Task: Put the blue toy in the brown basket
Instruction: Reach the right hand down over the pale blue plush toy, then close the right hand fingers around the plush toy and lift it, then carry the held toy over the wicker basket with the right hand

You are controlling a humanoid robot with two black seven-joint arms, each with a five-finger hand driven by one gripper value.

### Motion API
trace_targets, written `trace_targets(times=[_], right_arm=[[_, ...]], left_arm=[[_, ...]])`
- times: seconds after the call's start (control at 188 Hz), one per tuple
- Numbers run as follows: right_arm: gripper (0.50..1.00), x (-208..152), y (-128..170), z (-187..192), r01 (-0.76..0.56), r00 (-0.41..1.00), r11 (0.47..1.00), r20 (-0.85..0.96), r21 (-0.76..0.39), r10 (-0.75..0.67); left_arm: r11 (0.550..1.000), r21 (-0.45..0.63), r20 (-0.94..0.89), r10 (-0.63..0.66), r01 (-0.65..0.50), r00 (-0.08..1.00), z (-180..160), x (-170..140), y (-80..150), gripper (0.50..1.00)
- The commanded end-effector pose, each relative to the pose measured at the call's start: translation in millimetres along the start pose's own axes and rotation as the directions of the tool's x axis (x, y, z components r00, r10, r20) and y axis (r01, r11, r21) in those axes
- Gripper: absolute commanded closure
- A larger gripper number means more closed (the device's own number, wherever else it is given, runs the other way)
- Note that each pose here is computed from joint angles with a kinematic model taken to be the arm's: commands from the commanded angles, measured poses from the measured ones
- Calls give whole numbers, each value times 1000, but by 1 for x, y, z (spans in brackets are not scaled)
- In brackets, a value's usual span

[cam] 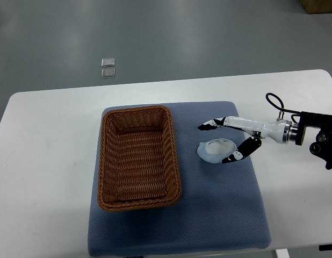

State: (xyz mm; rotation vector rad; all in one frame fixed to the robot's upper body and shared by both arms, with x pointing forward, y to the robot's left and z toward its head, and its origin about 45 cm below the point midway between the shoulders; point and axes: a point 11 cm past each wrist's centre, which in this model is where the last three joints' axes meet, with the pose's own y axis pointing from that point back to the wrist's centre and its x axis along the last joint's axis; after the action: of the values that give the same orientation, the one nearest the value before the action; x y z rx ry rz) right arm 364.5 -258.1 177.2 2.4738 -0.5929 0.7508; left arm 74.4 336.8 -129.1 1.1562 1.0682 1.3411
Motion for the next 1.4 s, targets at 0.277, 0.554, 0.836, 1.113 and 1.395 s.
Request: trace_targets(times=[0.277,0.554,0.836,1.113,1.395], right_arm=[[648,-17,-2,14,10,995,999,-96,-47,-14],[748,-18,-10,17,-14,993,998,-122,-61,6],[1000,-5,-12,12,-43,988,998,-153,-50,35],[1000,44,-23,-17,-93,970,996,-224,5,91],[1000,63,-62,-62,-30,962,995,-269,97,55]], left_arm=[[1000,-1,5,-2,2,1000,1,-1,0,500],[1000,-2,5,-2,2,1000,1,-1,0,500],[1000,-2,5,-3,3,1000,2,-1,0,500],[1000,-2,3,-2,2,1000,2,-1,0,500],[1000,-4,2,0,0,1000,2,0,0,500]])
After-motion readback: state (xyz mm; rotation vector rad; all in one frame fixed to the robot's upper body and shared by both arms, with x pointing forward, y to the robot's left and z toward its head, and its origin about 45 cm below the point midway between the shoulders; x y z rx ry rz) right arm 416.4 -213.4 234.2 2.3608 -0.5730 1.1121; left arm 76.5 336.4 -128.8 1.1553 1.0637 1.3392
